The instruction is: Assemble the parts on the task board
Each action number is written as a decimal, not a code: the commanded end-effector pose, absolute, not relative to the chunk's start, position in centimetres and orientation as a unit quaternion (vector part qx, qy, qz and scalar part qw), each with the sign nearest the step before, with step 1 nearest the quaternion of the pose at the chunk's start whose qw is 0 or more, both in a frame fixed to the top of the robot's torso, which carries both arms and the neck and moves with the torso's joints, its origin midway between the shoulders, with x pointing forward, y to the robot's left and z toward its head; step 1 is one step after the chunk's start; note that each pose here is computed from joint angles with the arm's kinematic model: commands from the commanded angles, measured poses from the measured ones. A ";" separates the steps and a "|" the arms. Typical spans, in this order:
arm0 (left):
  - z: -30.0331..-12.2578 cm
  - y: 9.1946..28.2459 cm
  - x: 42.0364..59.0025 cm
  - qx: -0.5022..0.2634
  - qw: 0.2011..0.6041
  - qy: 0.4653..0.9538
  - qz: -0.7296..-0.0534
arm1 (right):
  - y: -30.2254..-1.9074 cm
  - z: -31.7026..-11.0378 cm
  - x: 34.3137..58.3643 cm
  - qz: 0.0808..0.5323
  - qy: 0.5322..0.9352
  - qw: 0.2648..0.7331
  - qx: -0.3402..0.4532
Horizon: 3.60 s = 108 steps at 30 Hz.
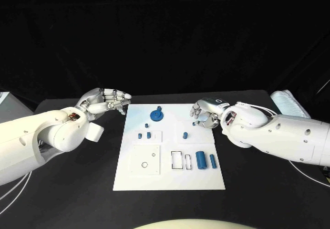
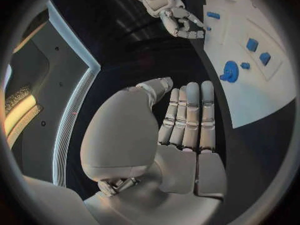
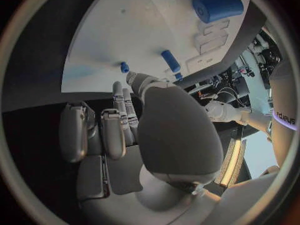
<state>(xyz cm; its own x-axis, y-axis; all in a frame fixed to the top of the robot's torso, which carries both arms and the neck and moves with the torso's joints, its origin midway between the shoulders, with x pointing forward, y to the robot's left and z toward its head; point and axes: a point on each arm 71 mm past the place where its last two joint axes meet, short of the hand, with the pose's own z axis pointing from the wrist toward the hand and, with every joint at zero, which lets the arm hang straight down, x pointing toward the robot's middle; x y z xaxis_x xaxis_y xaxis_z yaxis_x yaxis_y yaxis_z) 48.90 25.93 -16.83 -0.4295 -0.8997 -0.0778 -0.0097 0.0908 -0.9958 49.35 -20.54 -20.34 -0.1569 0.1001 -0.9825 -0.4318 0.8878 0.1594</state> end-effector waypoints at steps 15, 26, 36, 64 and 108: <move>-16.0 25.2 47.8 -0.360 0.368 0.600 -0.612 | -19.8 -21.7 49.5 0.165 0.750 0.624 -0.144; -16.1 25.4 47.8 -0.362 0.369 0.602 -0.609 | -19.4 -22.4 49.3 0.166 0.758 0.613 -0.150; -16.1 25.4 47.8 -0.363 0.371 0.602 -0.607 | -18.8 -22.6 49.2 0.173 0.758 0.611 -0.150; -16.1 25.3 47.8 -0.361 0.371 0.604 -0.606 | -17.8 -22.7 48.6 0.153 0.736 0.646 -0.130; -16.2 25.5 48.2 -0.365 0.376 0.603 -0.602 | -11.6 -19.4 41.5 0.344 0.664 0.656 -0.103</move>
